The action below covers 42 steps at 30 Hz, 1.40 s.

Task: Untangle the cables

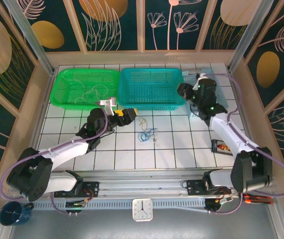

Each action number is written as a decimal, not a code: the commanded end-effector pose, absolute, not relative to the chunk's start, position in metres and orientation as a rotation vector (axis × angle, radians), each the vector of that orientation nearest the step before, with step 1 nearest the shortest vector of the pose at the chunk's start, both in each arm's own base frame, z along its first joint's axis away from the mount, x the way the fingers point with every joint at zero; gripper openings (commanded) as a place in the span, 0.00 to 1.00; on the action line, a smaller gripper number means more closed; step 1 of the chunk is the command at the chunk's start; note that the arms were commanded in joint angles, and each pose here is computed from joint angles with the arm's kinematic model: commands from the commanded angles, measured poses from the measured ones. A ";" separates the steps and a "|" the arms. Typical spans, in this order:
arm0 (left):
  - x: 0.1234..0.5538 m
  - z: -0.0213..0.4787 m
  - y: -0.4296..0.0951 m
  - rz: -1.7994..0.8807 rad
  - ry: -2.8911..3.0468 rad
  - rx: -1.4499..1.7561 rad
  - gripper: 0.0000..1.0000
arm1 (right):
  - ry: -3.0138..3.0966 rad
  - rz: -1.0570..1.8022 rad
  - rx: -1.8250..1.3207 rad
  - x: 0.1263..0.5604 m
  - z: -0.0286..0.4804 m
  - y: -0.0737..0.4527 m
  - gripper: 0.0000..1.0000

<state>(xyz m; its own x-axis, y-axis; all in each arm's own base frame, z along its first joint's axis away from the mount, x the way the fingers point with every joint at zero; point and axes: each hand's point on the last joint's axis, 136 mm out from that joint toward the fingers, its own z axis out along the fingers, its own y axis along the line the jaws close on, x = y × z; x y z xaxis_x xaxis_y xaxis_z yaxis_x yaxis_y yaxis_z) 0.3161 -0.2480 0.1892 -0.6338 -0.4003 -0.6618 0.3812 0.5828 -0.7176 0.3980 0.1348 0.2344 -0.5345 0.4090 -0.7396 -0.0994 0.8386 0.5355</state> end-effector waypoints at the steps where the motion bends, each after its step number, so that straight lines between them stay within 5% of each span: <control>1: 0.320 0.180 -0.236 -1.074 1.970 -0.084 0.99 | 2.069 0.659 0.170 0.374 0.217 0.163 0.43; 8: 0.321 0.157 -0.237 -1.004 2.068 -0.050 0.98 | 2.183 0.681 0.074 0.328 0.164 0.215 0.43; 14: 0.327 0.125 -0.248 -0.816 2.244 0.123 0.80 | 2.234 0.691 0.115 0.313 0.133 0.217 0.43; 23: 0.338 0.080 -0.274 -0.497 2.411 0.345 0.66 | 2.193 0.626 0.174 0.306 0.144 0.193 0.44; 42: 0.362 0.042 -0.288 -0.296 2.426 0.443 0.49 | 2.173 0.626 0.217 0.296 0.145 0.178 0.51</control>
<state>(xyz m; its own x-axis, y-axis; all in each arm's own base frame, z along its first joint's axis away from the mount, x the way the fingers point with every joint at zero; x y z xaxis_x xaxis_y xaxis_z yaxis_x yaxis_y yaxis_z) 0.3552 -0.2857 0.0433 -0.7474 0.2125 -0.6295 0.3762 0.9163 -0.1373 0.2952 0.1875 0.1433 -0.6531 0.3305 -0.6813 -0.0942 0.8573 0.5061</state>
